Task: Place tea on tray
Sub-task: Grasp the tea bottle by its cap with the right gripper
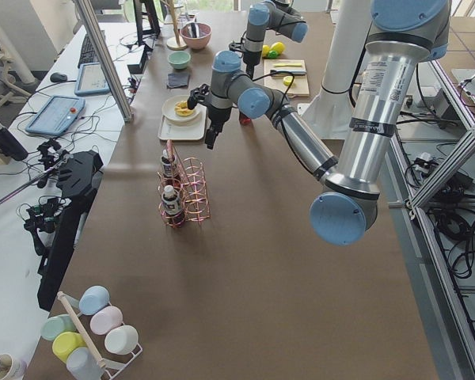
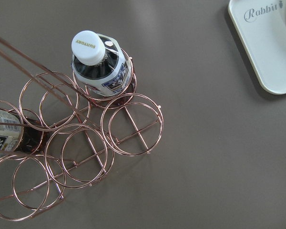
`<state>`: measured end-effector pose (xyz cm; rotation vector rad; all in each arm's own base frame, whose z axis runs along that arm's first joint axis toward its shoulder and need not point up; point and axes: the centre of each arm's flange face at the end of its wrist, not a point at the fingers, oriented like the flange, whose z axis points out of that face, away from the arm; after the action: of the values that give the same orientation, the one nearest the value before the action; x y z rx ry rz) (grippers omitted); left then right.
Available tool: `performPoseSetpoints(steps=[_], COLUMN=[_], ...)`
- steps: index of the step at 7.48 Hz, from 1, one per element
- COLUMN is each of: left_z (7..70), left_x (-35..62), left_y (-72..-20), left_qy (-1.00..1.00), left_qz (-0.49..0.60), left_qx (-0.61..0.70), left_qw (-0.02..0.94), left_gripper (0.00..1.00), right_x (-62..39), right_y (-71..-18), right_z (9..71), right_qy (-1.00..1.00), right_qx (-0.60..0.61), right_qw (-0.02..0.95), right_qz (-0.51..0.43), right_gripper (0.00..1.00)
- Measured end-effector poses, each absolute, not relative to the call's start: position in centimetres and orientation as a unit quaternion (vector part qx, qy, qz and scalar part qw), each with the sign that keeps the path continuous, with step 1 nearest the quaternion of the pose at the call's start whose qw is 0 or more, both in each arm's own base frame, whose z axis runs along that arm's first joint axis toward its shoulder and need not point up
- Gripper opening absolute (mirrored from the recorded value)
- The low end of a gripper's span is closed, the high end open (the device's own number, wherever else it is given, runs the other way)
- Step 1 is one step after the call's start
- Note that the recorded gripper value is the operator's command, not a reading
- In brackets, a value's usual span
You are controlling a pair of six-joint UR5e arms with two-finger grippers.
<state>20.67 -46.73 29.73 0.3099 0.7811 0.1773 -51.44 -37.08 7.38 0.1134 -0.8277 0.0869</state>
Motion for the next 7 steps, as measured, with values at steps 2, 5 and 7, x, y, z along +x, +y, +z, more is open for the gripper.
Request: performPoseSetpoints(steps=[2, 5, 7], left_z=[29.8, 30.1, 30.4], left_x=[20.6, 20.9, 21.0], left_y=[-46.7, -46.9, -47.2], left_qy=[0.379, 0.379, 0.378], left_qz=[0.086, 0.087, 0.087], left_qx=[0.15, 0.151, 0.15], left_qw=[0.909, 0.909, 0.909], left_gripper=[0.97, 0.97, 0.97], right_x=[-51.4, -51.6, -51.7], right_y=[-37.3, -38.0, -38.2], right_z=[7.4, 7.7, 7.4], right_qy=[-0.401, -0.394, -0.395], right_qx=[0.058, 0.067, 0.069], right_qw=[0.913, 0.916, 0.915], right_qz=[0.043, 0.043, 0.043], right_gripper=[0.67, 0.02, 0.0])
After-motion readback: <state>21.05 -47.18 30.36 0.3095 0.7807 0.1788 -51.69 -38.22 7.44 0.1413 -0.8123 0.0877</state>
